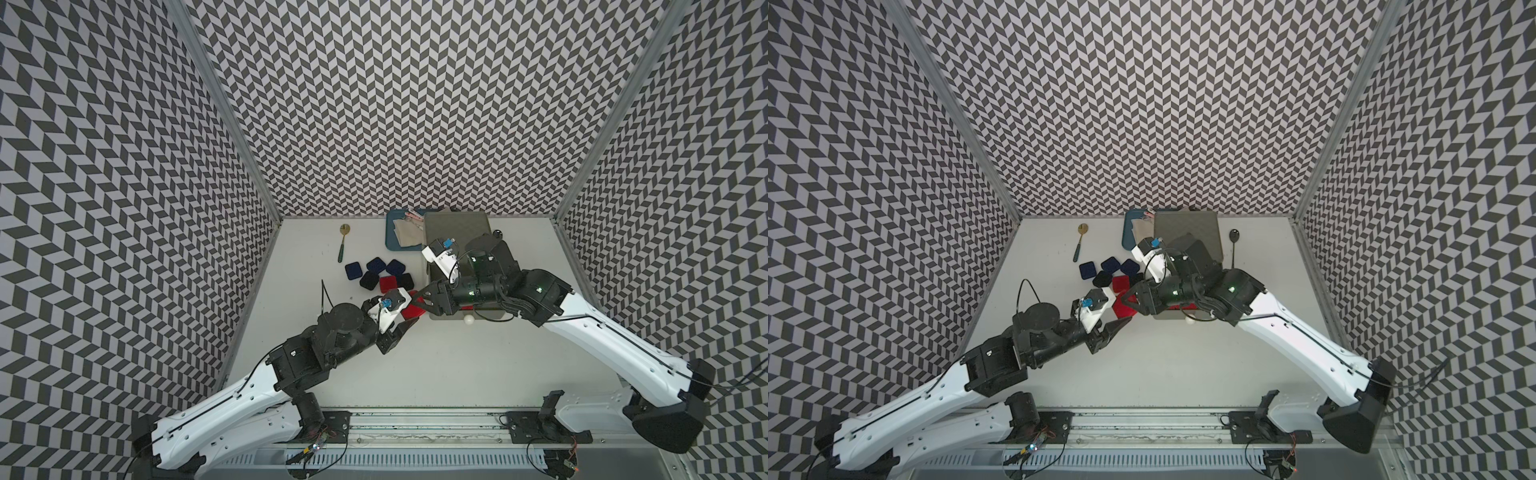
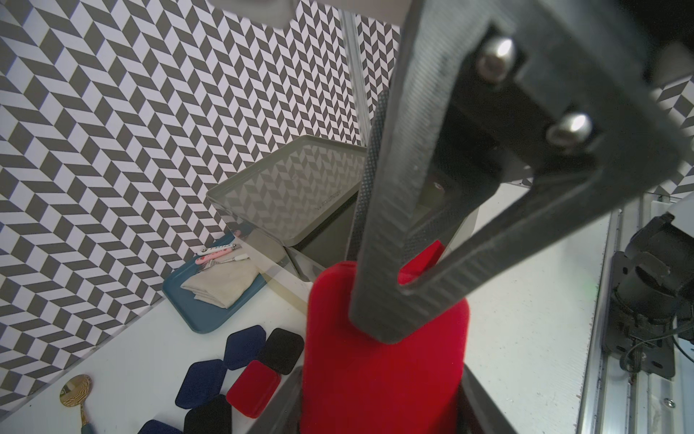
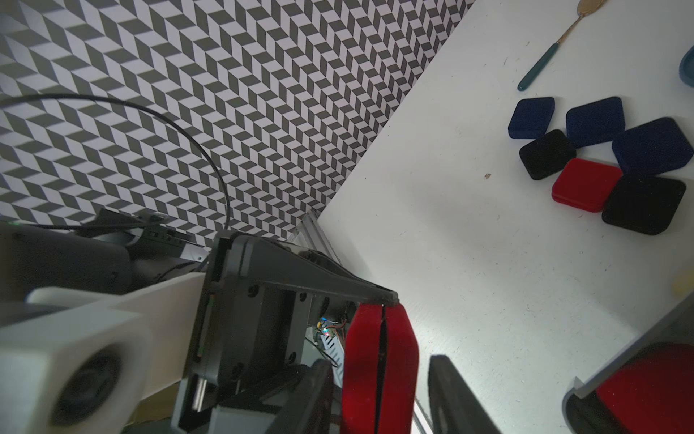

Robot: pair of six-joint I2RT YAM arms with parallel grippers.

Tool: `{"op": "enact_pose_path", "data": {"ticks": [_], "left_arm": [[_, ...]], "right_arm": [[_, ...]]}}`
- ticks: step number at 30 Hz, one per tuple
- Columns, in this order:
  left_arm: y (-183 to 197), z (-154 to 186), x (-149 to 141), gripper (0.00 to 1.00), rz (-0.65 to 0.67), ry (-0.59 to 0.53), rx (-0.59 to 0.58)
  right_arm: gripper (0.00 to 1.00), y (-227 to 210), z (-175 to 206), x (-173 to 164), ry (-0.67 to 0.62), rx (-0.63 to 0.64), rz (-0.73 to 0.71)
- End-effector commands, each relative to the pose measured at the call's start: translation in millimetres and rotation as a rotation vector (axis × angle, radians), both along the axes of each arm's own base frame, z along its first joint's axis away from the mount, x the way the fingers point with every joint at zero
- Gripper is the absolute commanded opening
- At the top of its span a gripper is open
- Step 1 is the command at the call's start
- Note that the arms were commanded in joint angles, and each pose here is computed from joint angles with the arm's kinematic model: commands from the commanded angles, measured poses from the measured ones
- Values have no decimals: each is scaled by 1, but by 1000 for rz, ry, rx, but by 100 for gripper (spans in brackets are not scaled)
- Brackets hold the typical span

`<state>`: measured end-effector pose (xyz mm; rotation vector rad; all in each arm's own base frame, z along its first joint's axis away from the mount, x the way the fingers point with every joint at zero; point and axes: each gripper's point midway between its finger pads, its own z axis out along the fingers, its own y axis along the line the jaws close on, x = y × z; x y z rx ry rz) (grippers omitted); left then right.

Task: Place the brooch boxes into the drawer by color
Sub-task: Place the brooch box in the drawer.

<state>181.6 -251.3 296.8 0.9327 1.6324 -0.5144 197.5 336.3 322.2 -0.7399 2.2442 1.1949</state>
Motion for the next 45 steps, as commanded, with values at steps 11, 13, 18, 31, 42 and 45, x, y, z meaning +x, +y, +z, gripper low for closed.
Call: {"op": "enact_pose_path", "data": {"ticks": [11,13,18,31,42,45], "left_arm": [[1,23,2,46,14,-55,-42],[1,23,4,53,21,-57,-37],[2,26,5,99,34,-56,-56],[33,24,21,100,221,-57,-124],[36,6,22,100,240,-10,-108],[37,-1,23,100,242,-6,-100]], "right_arm": [[22,9,1,3,-12,21,9],[20,9,1,4,-11,23,6],[18,5,5,8,-19,38,-17],[16,-93,-3,59,-19,115,-328],[16,-126,-30,89,2,111,-465],[16,-125,-41,94,27,110,-462]]}}
